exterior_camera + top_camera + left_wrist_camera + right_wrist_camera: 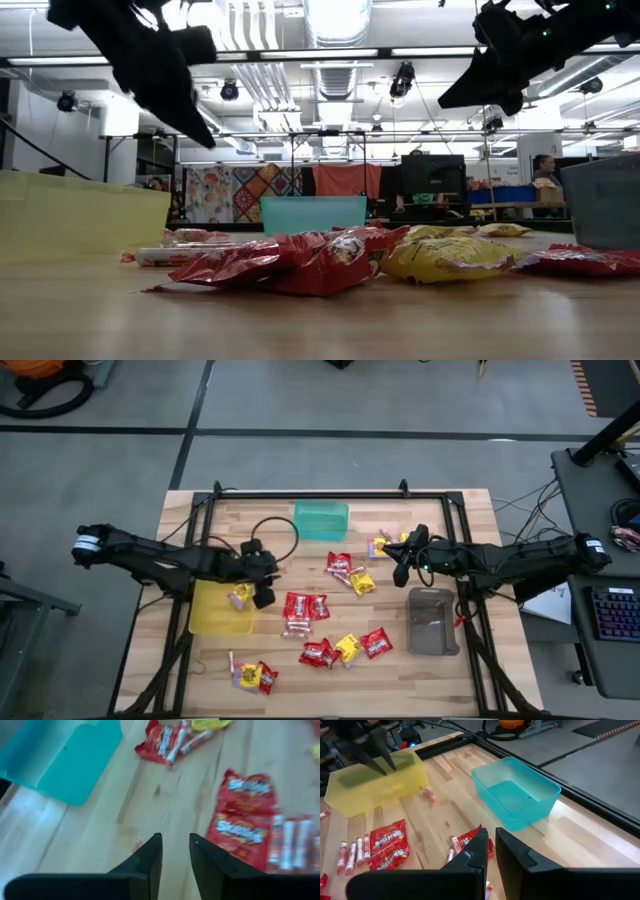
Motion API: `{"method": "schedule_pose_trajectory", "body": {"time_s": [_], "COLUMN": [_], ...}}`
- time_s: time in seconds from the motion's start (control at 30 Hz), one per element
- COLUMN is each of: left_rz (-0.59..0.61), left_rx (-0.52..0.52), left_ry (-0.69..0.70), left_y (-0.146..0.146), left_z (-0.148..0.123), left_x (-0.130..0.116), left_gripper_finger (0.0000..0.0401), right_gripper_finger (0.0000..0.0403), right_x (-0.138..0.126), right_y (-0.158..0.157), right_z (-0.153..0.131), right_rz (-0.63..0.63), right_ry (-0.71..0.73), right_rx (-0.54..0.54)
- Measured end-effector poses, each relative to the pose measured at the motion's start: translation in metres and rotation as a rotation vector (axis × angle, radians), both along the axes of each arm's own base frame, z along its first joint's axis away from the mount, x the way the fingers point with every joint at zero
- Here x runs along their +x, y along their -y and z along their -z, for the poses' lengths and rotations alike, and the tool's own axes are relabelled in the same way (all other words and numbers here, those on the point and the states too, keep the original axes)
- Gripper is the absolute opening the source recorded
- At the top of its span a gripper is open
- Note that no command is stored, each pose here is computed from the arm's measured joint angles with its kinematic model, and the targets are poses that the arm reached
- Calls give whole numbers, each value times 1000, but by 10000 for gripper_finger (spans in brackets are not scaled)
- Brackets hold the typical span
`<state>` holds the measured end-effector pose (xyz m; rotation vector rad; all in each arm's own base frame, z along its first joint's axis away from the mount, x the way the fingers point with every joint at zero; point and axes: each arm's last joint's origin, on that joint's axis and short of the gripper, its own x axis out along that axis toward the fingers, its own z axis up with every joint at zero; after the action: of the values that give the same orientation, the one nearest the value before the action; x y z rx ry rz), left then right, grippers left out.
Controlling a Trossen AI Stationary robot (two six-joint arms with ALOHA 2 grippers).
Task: Sort candy
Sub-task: Put the white candy into the green bin
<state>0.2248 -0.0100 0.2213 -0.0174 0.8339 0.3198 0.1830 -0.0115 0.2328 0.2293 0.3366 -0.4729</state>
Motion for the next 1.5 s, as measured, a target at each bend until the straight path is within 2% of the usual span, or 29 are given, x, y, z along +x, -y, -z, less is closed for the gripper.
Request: {"method": "schedule_pose_trajectory", "body": {"time_s": [0.33,0.53,1.23,1.33,1.5], "left_rz": [-70,-130,-140,-132,-124], "left_rx": [11,-3,-31,-43,-54], "left_ry": [-198,-330,-460,-454,-441], "left_y": [-33,-49,-57,-57,-56], "left_z": [36,55,88,88,85], "left_x": [24,32,43,43,42], "left_gripper_finger": [169,176,120,96,20], "right_gripper_finger": [28,28,28,28,28], "right_x": [0,0,0,0,0], "right_y": [0,0,0,0,0], "right_z": [0,0,0,0,0], "right_rz": [2,2,1,2,1], "right_ry": [3,2,0,0,-1], "right_rx": [6,4,3,3,2]}}
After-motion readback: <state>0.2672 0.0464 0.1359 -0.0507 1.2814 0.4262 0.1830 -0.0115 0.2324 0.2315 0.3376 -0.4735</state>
